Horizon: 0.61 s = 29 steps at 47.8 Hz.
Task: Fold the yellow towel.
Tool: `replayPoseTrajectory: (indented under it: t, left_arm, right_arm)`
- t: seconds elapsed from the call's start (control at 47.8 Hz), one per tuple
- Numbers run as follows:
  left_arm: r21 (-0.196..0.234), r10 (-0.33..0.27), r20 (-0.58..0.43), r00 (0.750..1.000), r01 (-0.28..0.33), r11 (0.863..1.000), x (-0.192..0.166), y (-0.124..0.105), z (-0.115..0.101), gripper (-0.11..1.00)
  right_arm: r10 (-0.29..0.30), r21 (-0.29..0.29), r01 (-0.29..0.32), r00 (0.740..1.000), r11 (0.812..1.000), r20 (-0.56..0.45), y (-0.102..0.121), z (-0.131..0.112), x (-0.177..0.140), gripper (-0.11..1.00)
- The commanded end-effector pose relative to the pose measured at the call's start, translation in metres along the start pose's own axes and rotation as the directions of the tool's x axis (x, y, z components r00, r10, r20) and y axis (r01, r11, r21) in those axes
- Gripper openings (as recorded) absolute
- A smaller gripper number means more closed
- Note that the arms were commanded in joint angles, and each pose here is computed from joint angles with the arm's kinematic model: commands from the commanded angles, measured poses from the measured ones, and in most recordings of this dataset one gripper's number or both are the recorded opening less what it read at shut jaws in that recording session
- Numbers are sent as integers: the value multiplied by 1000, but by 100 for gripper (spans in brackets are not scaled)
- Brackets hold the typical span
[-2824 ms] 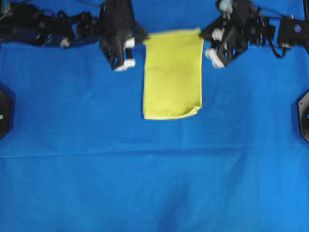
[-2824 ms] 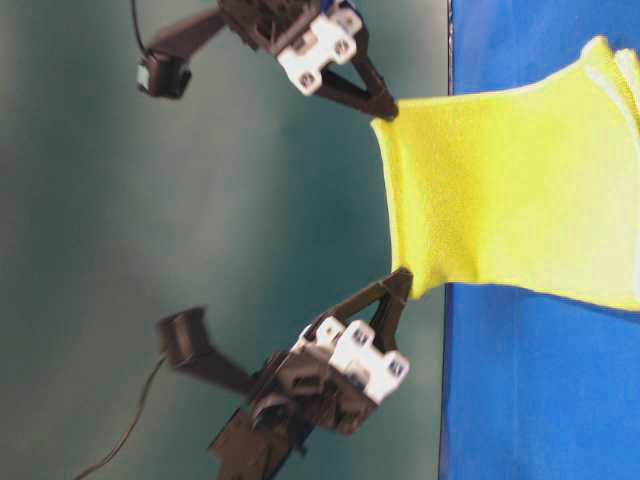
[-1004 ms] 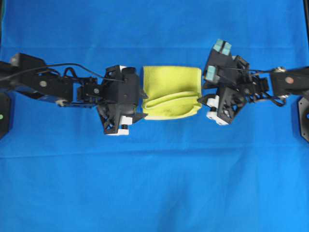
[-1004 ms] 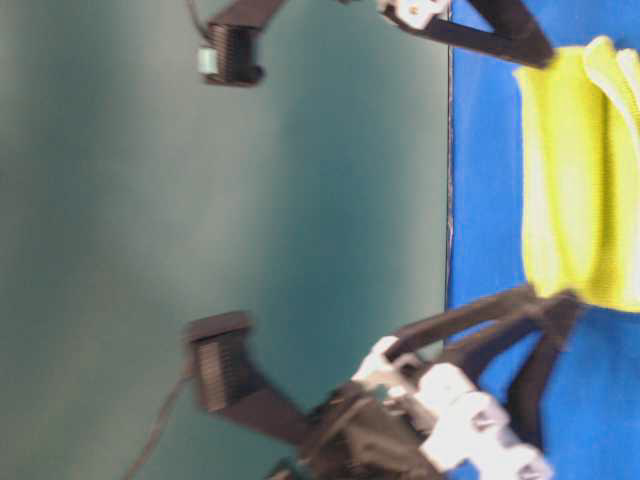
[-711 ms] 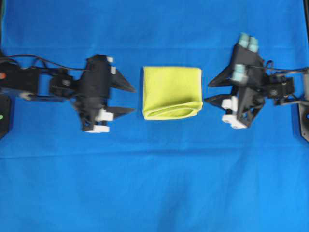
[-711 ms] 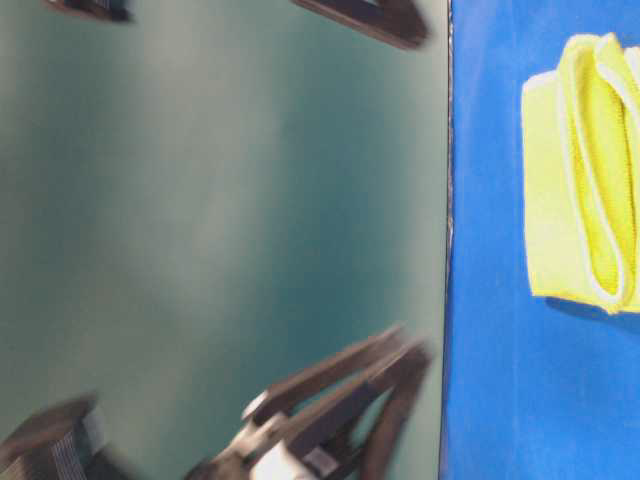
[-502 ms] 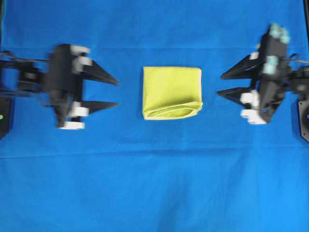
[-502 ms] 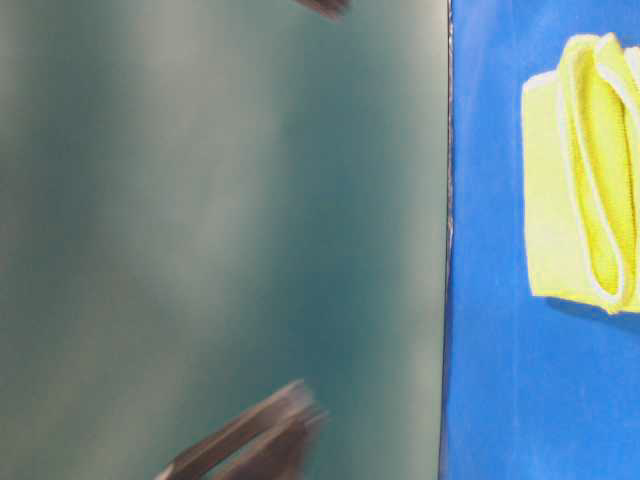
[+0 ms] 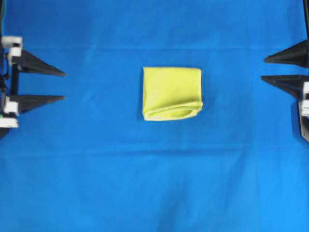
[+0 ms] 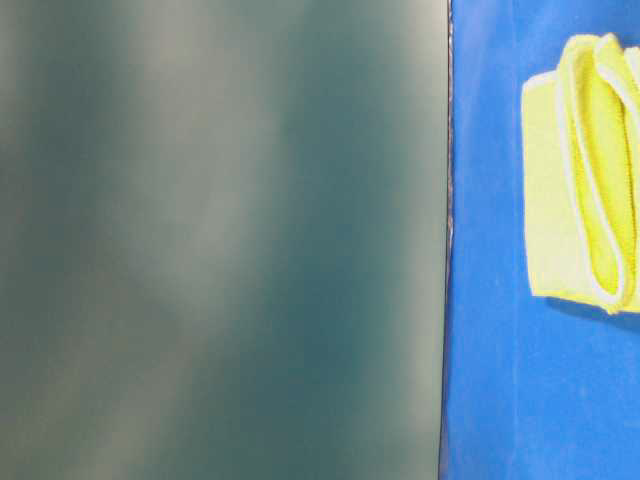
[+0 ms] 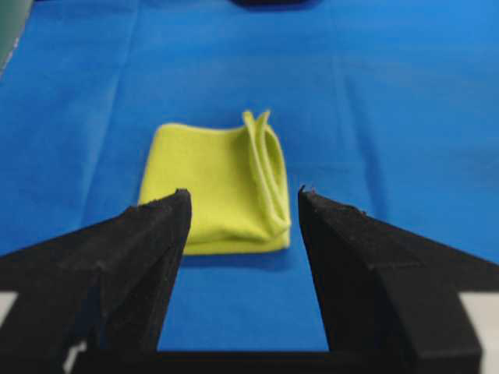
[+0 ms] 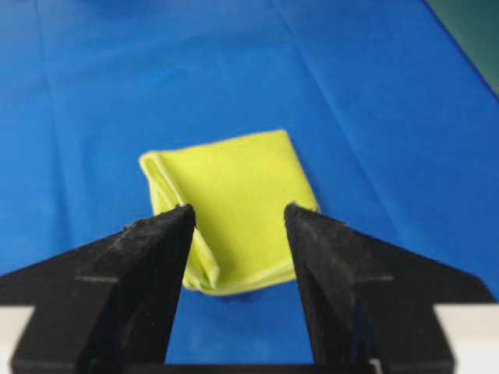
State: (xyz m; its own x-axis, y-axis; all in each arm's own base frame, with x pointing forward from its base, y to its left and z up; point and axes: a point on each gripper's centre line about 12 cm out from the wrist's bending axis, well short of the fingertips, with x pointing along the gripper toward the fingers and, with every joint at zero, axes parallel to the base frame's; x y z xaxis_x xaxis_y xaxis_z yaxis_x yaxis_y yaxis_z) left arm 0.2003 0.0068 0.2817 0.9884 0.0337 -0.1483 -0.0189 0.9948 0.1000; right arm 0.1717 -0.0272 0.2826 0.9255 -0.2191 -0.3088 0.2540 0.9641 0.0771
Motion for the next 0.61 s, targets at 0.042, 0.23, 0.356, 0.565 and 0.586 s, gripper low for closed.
replayPoseTrajectory:
  t: [0.042, 0.23, 0.356, 0.565, 0.586]
  left_arm:
    - [-6, 5, 35, 999, -5, 1000, -12, 0, -3, 55]
    - [-11, 6, 43, 999, -5, 1000, -28, -2, -25, 55]
    - [-13, 4, 29, 1000, -4, 1000, -33, -4, -38, 55]
    - [-20, 3, 15, 1000, -3, 1000, -35, -5, -50, 55]
    - [-25, 3, 14, 1000, -2, 1000, -35, -5, -50, 55]
  right_arm:
    - [13, -7, -13, 999, 1000, 41, -2, -9, -10, 55]
    - [28, -13, -27, 999, 1000, 44, -4, -31, -12, 55]
    - [55, -21, -54, 998, 998, 37, -2, -44, -8, 55]
    - [64, -12, -64, 997, 998, 32, -3, -55, -3, 55]
    - [61, -11, -60, 998, 998, 29, -3, -56, -2, 55]
